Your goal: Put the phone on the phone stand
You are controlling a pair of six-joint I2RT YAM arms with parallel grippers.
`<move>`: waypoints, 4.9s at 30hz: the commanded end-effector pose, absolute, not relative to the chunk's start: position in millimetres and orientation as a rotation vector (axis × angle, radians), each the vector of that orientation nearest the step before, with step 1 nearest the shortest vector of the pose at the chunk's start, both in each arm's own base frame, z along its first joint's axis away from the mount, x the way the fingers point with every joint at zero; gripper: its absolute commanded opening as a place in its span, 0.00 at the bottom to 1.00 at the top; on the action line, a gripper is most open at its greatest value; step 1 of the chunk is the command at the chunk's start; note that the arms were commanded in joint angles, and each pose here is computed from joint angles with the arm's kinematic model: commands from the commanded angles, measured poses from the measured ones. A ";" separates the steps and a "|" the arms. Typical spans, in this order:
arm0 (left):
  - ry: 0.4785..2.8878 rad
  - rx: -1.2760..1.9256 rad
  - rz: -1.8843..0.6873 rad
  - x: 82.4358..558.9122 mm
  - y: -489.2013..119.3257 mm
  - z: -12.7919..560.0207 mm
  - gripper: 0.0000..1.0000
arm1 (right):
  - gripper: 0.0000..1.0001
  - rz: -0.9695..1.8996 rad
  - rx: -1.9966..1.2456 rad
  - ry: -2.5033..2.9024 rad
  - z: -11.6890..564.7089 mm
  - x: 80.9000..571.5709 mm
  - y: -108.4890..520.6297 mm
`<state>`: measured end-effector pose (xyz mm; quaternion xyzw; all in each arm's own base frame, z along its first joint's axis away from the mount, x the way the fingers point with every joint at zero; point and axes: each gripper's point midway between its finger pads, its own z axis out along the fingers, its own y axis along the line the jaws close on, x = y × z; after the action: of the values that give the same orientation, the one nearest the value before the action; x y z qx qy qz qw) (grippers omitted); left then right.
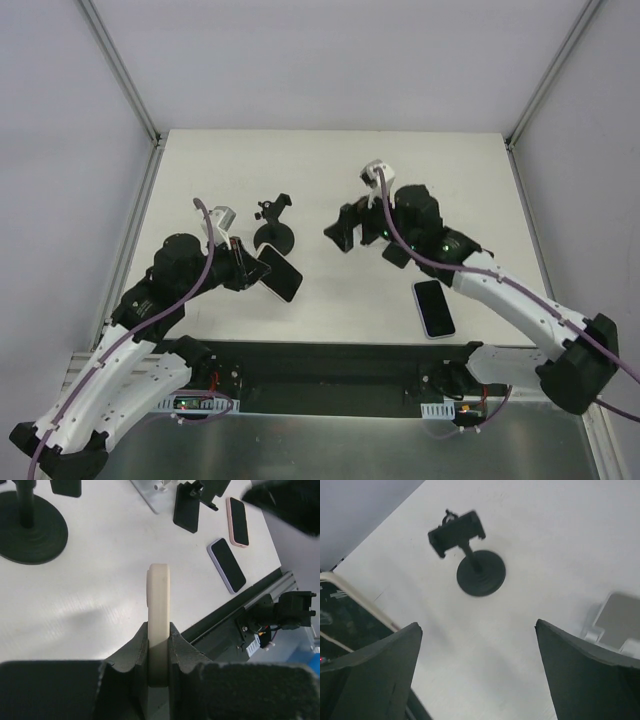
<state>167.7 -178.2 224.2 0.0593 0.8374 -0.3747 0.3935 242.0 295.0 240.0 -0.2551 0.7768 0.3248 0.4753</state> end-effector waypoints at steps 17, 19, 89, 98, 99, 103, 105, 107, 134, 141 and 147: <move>1.777 0.226 -0.804 146.2 -134.0 315.4 0.00 | 0.50 1.130 -1.312 1.494 251.4 347.7 396.0; 1.769 0.215 -0.790 145.8 -130.3 315.3 0.00 | 0.48 1.150 -1.320 1.500 246.1 346.0 399.4; 1.712 0.190 -0.792 181.0 -147.1 357.2 0.00 | 0.00 0.564 -0.713 1.956 229.4 337.5 384.4; 1.670 0.168 -0.814 168.0 -139.4 359.9 0.00 | 0.32 0.666 -0.645 1.876 225.8 327.7 397.0; 1.672 0.176 -0.818 166.5 -140.0 359.0 0.00 | 0.51 0.659 -0.711 1.842 228.0 326.4 398.7; 1.679 0.199 -0.819 161.6 -139.7 350.8 0.00 | 0.69 0.678 -0.880 1.774 228.2 314.7 398.8; 1.687 0.193 -0.818 159.1 -137.7 346.4 0.00 | 0.70 0.730 -0.936 1.754 228.7 308.0 397.7; 1.696 0.193 -0.819 158.4 -137.6 341.6 0.00 | 0.70 0.831 -1.018 1.702 230.9 295.2 402.6; 1.724 0.283 -0.836 150.4 -144.8 329.3 0.00 | 0.45 1.031 -1.278 1.574 211.9 319.5 419.0; 1.728 0.294 -0.835 151.0 -146.1 328.4 0.00 | 0.36 1.059 -1.300 1.559 211.5 317.9 424.0; 1.756 0.337 -0.824 157.9 -153.1 323.2 0.00 | 0.20 1.084 -1.296 1.550 216.5 318.3 427.2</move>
<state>151.5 -142.1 291.3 0.1110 0.7804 -0.3318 0.5183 318.2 416.6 187.3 -0.5009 0.6552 0.4088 0.3907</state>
